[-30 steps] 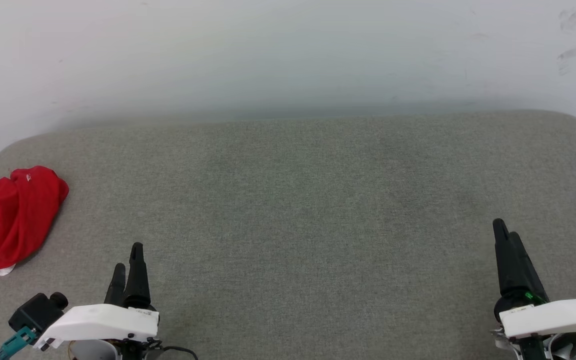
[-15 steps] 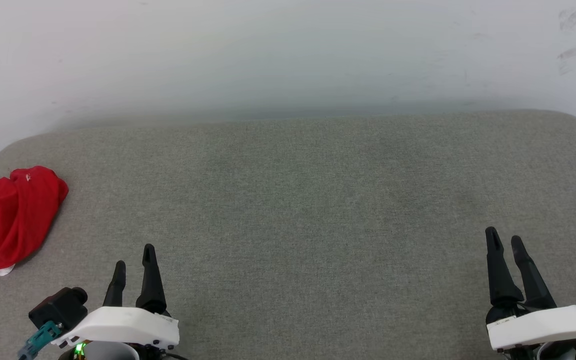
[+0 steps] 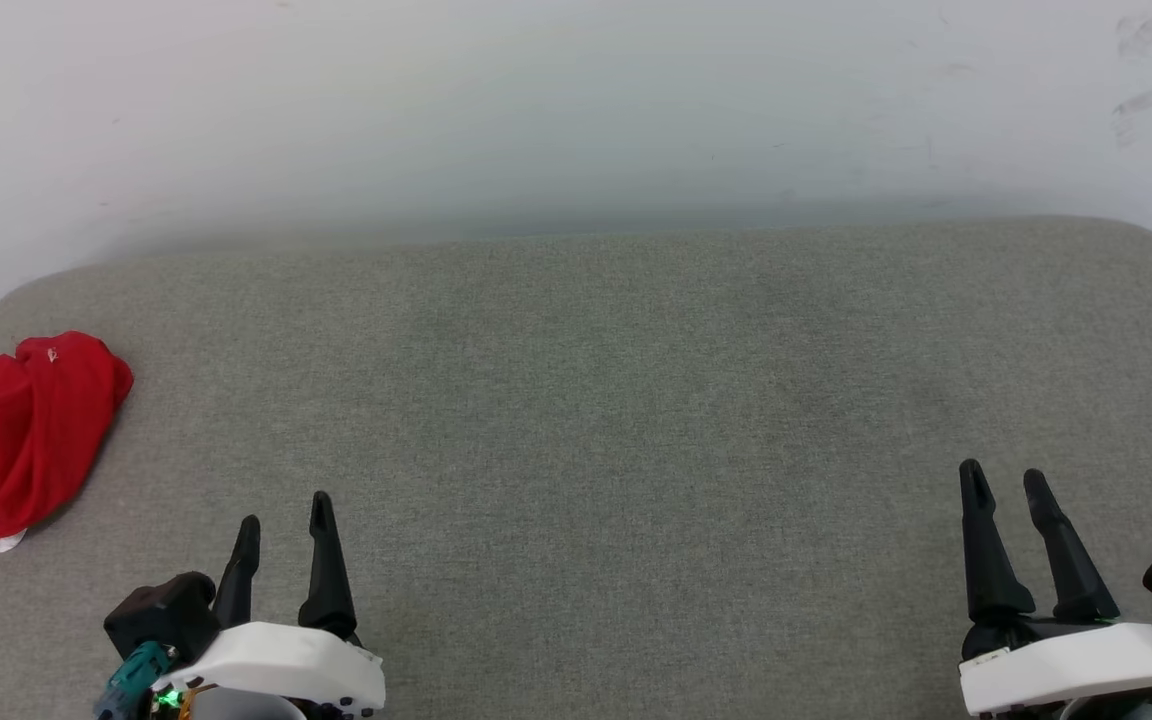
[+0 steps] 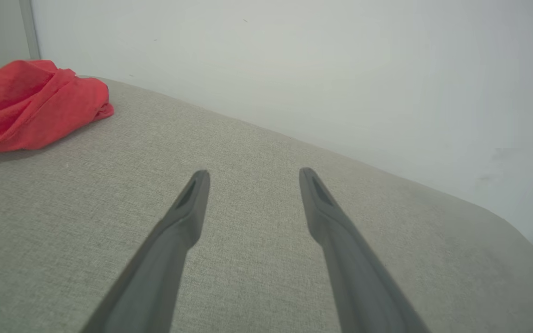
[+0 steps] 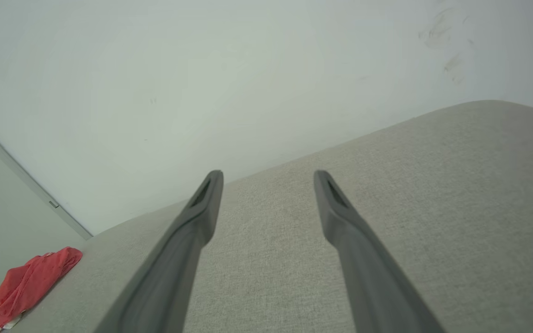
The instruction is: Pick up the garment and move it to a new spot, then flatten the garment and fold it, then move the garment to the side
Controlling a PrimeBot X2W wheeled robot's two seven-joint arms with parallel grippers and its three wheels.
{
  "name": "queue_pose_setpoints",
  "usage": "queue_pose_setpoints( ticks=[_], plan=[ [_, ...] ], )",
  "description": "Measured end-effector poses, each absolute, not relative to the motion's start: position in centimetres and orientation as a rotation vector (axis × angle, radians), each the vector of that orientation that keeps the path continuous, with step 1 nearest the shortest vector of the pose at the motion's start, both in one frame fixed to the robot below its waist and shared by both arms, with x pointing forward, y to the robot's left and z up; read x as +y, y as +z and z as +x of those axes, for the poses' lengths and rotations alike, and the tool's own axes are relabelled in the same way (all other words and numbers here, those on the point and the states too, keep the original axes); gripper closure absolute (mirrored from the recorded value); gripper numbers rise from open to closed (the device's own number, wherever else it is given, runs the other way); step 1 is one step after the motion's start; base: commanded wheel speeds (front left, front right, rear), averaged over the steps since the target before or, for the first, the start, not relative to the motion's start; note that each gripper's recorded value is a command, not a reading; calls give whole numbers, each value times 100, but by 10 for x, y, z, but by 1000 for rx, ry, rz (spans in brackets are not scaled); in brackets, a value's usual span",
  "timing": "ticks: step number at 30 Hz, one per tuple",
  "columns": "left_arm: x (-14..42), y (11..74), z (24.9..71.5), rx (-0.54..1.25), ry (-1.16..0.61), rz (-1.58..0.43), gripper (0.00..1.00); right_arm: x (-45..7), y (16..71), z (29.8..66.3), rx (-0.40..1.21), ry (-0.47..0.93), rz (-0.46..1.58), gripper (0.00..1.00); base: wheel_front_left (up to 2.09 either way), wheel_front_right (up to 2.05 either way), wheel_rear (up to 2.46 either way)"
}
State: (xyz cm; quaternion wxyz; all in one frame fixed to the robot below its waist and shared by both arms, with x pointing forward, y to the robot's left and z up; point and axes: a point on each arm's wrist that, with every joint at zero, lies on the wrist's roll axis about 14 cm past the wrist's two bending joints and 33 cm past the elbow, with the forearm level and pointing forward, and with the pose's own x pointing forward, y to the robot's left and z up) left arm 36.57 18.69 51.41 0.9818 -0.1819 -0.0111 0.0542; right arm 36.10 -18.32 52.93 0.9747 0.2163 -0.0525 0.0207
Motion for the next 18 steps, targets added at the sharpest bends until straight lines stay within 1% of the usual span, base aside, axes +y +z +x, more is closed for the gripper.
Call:
queue_pose_setpoints(
  ticks=[18],
  plan=[
    [179,522,363,-74,80,-198,0,-180,533,356,-135,56,274,0,0,0,0]
  ],
)
